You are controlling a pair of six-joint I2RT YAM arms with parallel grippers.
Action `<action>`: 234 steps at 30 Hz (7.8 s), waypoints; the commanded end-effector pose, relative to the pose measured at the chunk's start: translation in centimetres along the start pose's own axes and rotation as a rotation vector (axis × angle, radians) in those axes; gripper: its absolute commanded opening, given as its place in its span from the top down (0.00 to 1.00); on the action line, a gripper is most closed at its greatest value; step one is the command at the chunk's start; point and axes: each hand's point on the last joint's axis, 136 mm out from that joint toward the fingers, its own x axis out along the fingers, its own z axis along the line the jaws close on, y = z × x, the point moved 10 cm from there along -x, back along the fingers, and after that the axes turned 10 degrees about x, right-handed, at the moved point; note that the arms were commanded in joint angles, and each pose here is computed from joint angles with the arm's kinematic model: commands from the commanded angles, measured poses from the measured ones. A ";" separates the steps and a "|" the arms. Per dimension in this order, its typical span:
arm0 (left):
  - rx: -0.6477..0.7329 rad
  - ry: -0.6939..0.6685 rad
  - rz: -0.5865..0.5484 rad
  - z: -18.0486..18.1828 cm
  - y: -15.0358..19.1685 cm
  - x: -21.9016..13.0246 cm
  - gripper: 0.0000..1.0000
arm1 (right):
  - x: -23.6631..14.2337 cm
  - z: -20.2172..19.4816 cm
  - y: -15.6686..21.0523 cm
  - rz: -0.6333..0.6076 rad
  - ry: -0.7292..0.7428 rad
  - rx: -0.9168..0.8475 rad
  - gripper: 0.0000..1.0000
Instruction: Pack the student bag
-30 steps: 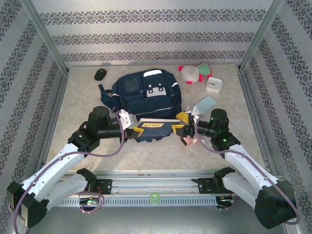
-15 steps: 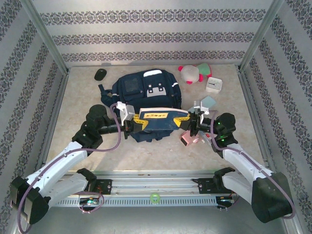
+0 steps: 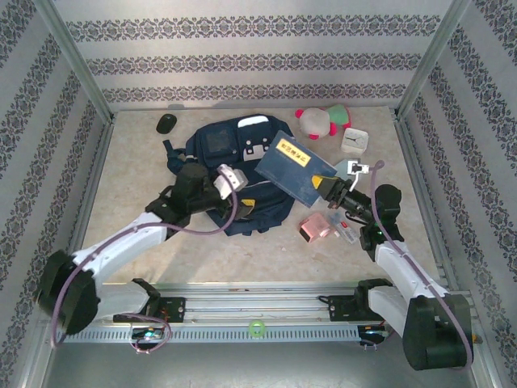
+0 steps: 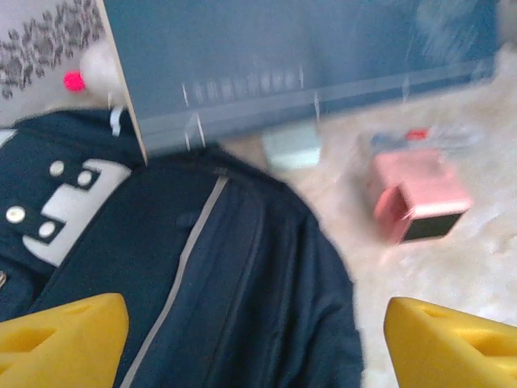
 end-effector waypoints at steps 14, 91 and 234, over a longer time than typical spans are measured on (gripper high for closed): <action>0.122 -0.169 0.289 4.7 5.4 11.0 0.09 | -1.6 0.2 0.1 -0.085 0.171 0.109 1.00; -0.613 -0.275 -0.026 11.6 -5.9 -6.8 1.00 | 24.1 -0.6 11.2 -0.092 0.228 0.564 1.00; -0.704 -0.466 -0.203 1.5 15.1 -7.2 0.38 | 17.0 8.8 -2.3 0.723 -0.342 -1.069 1.00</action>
